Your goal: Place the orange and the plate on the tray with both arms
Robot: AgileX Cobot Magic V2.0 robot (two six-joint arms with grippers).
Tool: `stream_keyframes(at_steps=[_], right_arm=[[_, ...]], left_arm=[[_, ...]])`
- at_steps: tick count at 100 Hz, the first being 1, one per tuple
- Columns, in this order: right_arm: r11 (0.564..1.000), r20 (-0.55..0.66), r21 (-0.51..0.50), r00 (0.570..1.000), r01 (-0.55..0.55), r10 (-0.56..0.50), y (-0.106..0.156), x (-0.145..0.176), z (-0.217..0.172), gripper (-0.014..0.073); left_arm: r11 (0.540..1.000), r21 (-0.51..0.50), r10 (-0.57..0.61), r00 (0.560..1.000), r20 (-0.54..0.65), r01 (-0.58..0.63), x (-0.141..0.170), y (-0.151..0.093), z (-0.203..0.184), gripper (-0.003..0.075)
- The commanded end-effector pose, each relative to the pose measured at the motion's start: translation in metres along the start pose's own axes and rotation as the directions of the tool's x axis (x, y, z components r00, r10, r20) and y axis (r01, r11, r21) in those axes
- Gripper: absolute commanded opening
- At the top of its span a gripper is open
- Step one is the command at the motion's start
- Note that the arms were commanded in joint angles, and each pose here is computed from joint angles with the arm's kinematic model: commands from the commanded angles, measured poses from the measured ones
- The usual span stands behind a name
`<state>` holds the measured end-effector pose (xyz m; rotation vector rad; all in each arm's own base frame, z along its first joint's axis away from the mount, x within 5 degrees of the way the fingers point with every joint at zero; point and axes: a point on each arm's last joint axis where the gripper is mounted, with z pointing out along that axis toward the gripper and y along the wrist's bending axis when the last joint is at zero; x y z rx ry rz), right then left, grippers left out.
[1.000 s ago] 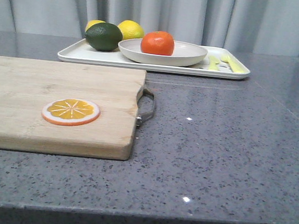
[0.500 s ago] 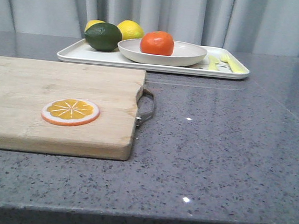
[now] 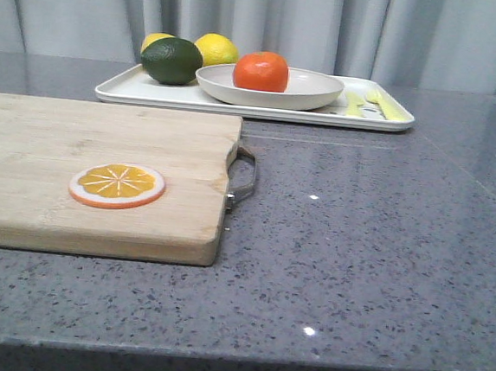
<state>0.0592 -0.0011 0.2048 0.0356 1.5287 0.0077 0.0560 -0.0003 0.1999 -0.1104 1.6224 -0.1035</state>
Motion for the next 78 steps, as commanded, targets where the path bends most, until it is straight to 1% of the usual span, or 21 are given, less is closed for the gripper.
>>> stream_keyframes(at_steps=[1, 19, 78], right_arm=[[1.0, 0.089, 0.0, 0.996, -0.008, 0.008, 0.0002, -0.0102, -0.0047, -0.0038], [1.0, 0.053, 0.007, 0.999, -0.008, 0.008, -0.0004, -0.0067, -0.0044, -0.0038], [1.0, 0.053, 0.007, 0.999, -0.008, 0.008, -0.0004, -0.0067, -0.0044, -0.0038]], left_arm=[[1.0, 0.007, -0.008, 0.995, 0.097, 0.007, -0.0053, -0.0002, -0.0026, -0.002], [1.0, 0.007, -0.008, 0.995, 0.095, 0.007, -0.0052, -0.0002, -0.0025, -0.002], [1.0, 0.007, -0.008, 0.995, 0.095, 0.007, -0.0052, -0.0002, -0.0025, -0.002]])
